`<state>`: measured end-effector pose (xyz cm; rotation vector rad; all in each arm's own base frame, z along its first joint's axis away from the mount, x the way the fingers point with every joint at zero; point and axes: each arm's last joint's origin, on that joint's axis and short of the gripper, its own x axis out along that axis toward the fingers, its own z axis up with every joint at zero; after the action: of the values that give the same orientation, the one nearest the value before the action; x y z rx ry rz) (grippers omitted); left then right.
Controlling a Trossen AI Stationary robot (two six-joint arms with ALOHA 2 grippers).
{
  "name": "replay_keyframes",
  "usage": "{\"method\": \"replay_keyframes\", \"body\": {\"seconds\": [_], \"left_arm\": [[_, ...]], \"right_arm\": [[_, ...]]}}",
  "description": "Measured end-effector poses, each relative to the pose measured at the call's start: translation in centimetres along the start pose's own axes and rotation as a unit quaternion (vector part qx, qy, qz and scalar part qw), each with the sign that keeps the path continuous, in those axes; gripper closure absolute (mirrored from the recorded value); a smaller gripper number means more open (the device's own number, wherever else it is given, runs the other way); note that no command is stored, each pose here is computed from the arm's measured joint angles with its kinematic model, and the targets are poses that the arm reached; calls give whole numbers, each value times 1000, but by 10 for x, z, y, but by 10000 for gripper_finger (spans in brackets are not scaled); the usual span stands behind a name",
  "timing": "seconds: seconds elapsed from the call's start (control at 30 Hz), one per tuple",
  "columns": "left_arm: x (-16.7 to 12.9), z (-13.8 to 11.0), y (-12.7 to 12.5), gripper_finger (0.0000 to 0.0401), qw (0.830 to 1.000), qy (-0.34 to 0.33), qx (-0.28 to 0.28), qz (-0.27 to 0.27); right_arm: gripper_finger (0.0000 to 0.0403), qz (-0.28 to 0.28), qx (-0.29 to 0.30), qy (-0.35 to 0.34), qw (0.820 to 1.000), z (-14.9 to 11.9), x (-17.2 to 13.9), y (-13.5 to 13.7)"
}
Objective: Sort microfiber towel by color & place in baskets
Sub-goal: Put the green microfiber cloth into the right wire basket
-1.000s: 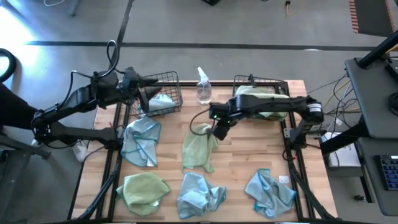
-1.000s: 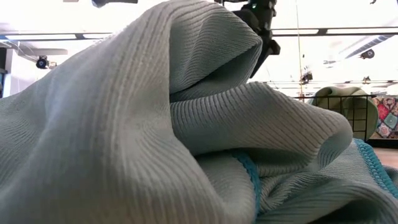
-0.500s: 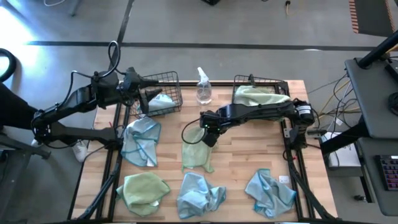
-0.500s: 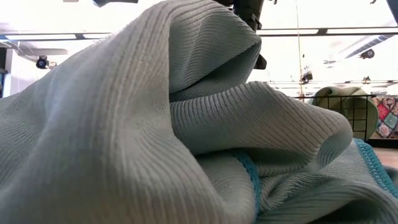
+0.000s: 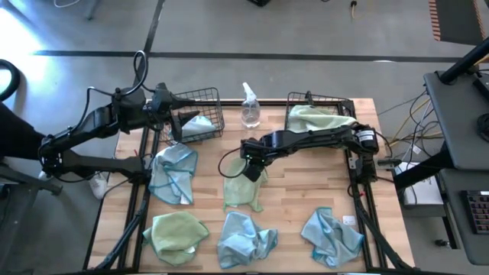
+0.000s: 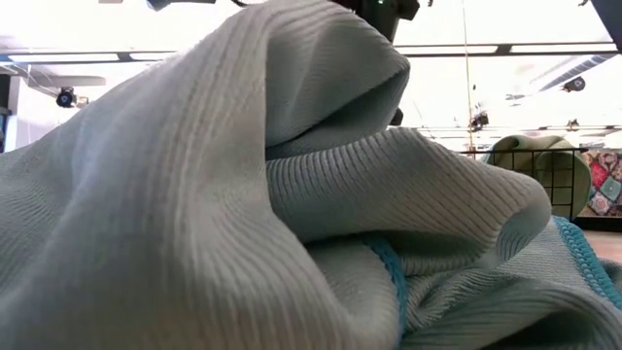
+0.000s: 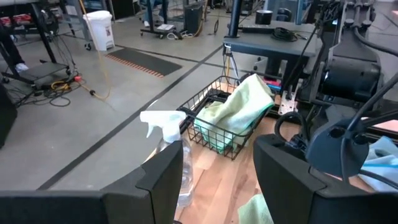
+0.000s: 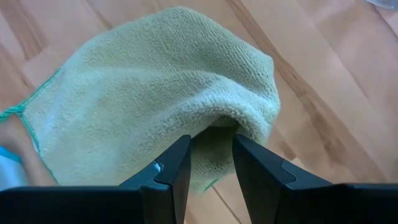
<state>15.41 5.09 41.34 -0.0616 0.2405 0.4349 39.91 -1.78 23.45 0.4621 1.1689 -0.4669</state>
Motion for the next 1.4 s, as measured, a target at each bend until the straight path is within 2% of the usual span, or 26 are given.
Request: {"method": "replay_keyframes", "body": {"seconds": [0.3,0.7,0.83,1.23,1.4], "left_arm": [[0,0,0,221,1000,0,0,0],[0,0,0,221,1000,-1,-3,0],[0,0,0,221,1000,-1,-5,0],[0,0,0,221,1000,0,-5,0],[0,0,0,221,1000,0,-5,0]], "right_arm": [[287,0,-27,-2,1000,1,1,0],[287,9,-24,1,1000,1,7,2],[287,14,-14,-5,1000,4,17,5],[287,35,-12,62,997,3,62,14],[287,37,-15,63,997,8,71,18]]}}
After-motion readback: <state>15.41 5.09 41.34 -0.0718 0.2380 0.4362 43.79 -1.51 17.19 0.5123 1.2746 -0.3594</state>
